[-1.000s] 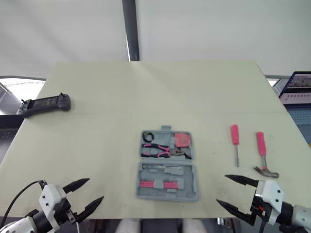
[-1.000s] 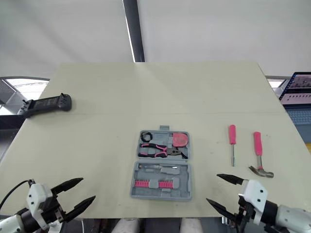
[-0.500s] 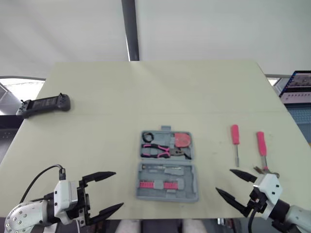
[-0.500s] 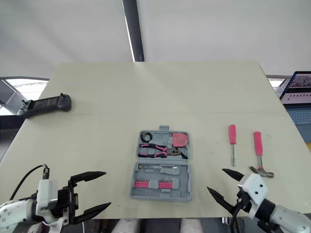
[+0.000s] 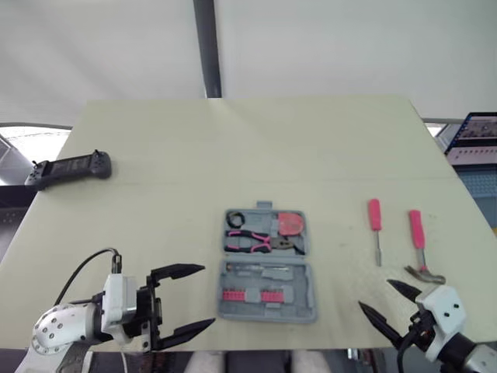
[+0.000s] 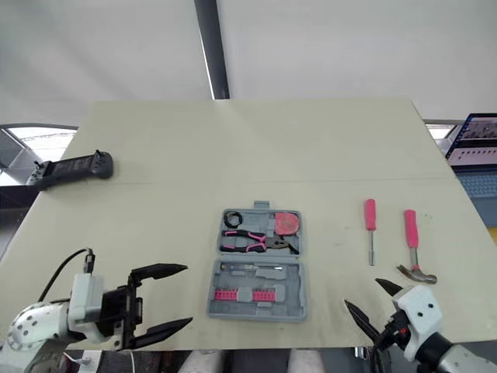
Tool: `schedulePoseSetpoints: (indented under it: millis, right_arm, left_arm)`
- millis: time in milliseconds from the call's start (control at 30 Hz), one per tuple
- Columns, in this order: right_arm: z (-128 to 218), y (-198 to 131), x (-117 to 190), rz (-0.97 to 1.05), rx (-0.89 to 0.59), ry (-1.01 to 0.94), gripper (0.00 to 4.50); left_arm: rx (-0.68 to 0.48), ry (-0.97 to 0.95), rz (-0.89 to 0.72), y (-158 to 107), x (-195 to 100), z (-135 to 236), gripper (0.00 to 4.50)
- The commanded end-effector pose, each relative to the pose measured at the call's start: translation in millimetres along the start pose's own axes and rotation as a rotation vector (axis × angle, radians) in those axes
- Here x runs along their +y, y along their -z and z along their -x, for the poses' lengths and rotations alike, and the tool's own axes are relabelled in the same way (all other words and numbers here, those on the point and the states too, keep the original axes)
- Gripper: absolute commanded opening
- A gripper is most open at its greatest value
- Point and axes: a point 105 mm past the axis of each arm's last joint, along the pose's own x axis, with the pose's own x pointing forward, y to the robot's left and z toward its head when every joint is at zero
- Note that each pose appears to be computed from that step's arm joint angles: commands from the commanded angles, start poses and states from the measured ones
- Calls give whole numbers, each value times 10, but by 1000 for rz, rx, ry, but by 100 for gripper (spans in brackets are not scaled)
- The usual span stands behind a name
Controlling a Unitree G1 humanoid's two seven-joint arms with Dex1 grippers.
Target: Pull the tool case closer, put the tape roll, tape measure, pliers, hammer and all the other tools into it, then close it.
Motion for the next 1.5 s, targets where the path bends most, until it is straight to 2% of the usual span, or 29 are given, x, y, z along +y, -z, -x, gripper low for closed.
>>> schedulePoseSetpoints:
  millis: [33,233,367,500,600,1000,1467,1500]
  right_arm:
    - [70,-78,-130,0,-11,95,450]
    - [163,-299,-731,-62,-29,295,450]
    - [160,-341,-1087,-72,52,358,450]
    - [83,-227,-1296,-150,201,372,450]
    - [5,-133,-1349,-226,324,344,450]
    - [-215,-82,-1613,-409,380,511,450]
    - [-253,66,-1622,-451,471,577,450]
    - [-261,71,-1609,-452,474,574,424]
  left_arm:
    - [-23,15,-5,-48,-6,-26,443]
    - [-28,15,5,-25,7,-53,443]
    - [-32,18,11,8,-6,-77,443]
    - [-37,13,11,22,-10,-95,443]
    - [-40,12,6,18,-11,-112,443]
    - [-50,13,-2,-75,-30,-214,443]
    - [-54,8,1,-177,-21,-294,443]
    - [-54,7,1,-177,-18,-296,448]
